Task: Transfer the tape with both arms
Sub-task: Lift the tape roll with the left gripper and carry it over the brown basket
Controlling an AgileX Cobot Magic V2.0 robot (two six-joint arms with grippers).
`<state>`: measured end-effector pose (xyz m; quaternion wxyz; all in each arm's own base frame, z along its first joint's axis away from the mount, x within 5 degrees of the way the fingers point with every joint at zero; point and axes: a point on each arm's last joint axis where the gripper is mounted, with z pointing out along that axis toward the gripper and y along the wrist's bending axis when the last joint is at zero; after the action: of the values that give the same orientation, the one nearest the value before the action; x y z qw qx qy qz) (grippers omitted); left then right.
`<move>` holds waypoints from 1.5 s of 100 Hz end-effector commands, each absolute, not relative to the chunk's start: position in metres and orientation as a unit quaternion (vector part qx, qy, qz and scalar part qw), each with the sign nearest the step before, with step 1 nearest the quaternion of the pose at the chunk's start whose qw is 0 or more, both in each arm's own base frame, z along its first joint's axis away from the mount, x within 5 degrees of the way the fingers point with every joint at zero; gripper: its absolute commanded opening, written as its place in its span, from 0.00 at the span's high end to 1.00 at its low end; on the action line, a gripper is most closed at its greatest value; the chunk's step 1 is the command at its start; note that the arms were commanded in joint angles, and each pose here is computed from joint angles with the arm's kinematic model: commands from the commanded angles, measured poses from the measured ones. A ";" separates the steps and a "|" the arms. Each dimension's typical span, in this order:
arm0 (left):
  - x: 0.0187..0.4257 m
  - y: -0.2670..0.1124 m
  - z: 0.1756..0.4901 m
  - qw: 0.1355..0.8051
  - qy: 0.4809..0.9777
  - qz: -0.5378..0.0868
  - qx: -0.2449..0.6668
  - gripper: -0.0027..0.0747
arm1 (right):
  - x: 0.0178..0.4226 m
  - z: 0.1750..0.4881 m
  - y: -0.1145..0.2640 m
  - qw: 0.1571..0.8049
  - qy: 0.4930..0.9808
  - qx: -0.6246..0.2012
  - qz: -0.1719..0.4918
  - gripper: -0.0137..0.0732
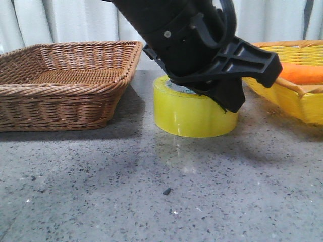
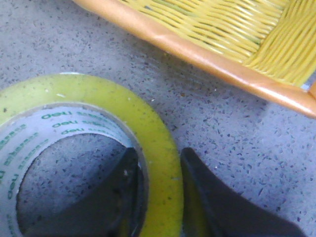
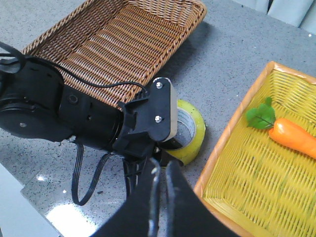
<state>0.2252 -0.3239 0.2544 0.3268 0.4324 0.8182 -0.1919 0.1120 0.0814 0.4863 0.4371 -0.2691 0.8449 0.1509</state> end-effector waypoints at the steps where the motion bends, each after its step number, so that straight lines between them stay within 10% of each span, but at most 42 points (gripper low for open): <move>1: 0.224 -0.323 0.300 0.399 0.783 -0.218 0.424 0.99 | 0.109 0.498 0.078 0.476 0.826 -0.261 0.155 0.93; 44: 0.218 -0.297 0.397 0.502 0.723 -0.204 0.429 0.99 | 0.109 0.497 0.078 0.475 0.826 -0.261 0.155 0.93; 69: 0.239 -0.229 0.419 0.483 0.778 -0.146 0.373 0.99 | 0.109 0.498 0.078 0.476 0.825 -0.261 0.155 0.93; 150: 0.268 -0.185 0.330 0.409 0.853 -0.121 0.299 0.99 | 0.109 0.497 0.078 0.475 0.826 -0.261 0.155 0.93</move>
<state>0.2671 -0.1846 0.3031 0.3344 0.3150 0.8828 -0.0982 0.1118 0.0812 0.4859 0.4348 -0.2695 0.8460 0.1502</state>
